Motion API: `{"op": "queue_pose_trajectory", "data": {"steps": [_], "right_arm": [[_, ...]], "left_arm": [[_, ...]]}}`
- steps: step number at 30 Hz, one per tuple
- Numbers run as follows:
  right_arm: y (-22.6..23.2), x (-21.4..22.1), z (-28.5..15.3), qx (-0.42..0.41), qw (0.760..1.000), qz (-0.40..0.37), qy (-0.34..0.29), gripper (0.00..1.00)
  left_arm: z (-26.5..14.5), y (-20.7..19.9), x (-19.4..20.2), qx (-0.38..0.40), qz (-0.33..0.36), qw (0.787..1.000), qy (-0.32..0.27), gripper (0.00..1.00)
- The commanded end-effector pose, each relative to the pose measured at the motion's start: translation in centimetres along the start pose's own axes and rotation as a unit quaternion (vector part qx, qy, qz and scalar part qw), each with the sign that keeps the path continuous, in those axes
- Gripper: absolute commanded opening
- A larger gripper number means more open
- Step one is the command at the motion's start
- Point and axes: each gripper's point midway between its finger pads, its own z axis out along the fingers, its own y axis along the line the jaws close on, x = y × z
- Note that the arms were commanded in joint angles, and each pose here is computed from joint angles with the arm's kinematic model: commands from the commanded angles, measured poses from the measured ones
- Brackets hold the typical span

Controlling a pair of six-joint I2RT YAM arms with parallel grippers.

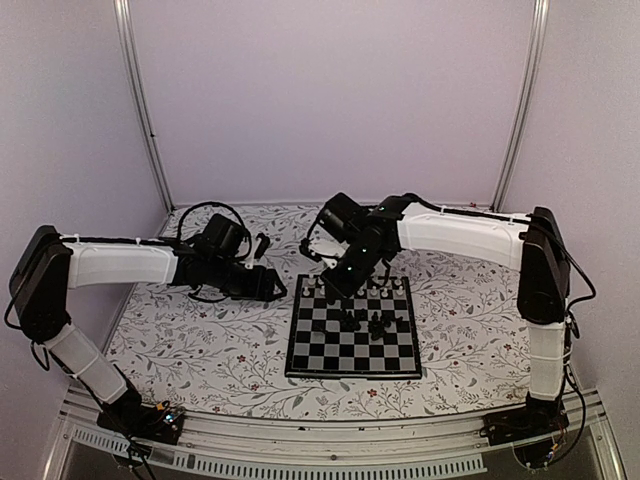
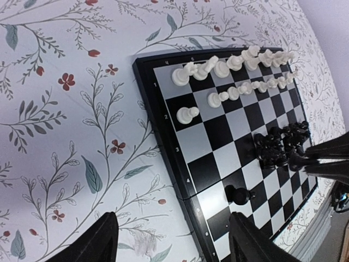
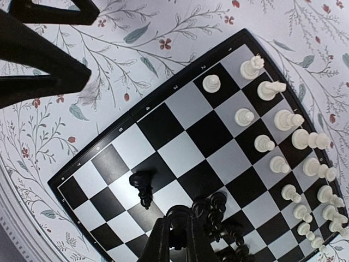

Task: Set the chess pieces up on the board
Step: Pick up the chess piece from the chessboard, then place the chess piece on the chessboard.

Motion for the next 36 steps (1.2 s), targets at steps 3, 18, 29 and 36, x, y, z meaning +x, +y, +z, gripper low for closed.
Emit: {"op": "queue_pose_trajectory", "data": {"steps": [3, 18, 29, 36], "right_arm": [[-0.1, 1.3, -4.3, 0.017, 1.0, 0.0, -0.021, 0.03], [-0.4, 13.0, -7.5, 0.018, 0.999, 0.035, -0.002, 0.02], [-0.7, 15.7, -6.9, 0.049, 0.998, 0.024, -0.011, 0.02], [1.1, 17.1, -5.2, 0.073, 0.997, -0.001, 0.037, 0.01]], "left_arm": [[-0.6, 0.1, -1.6, -0.004, 0.007, 1.0, -0.018, 0.72], [-2.2, -0.7, -4.2, -0.02, 0.017, 0.999, -0.031, 0.71], [-1.9, 0.1, -2.8, -0.021, 0.021, 0.999, -0.03, 0.72], [-1.8, 0.2, -2.5, -0.019, 0.033, 0.999, -0.028, 0.72]]}}
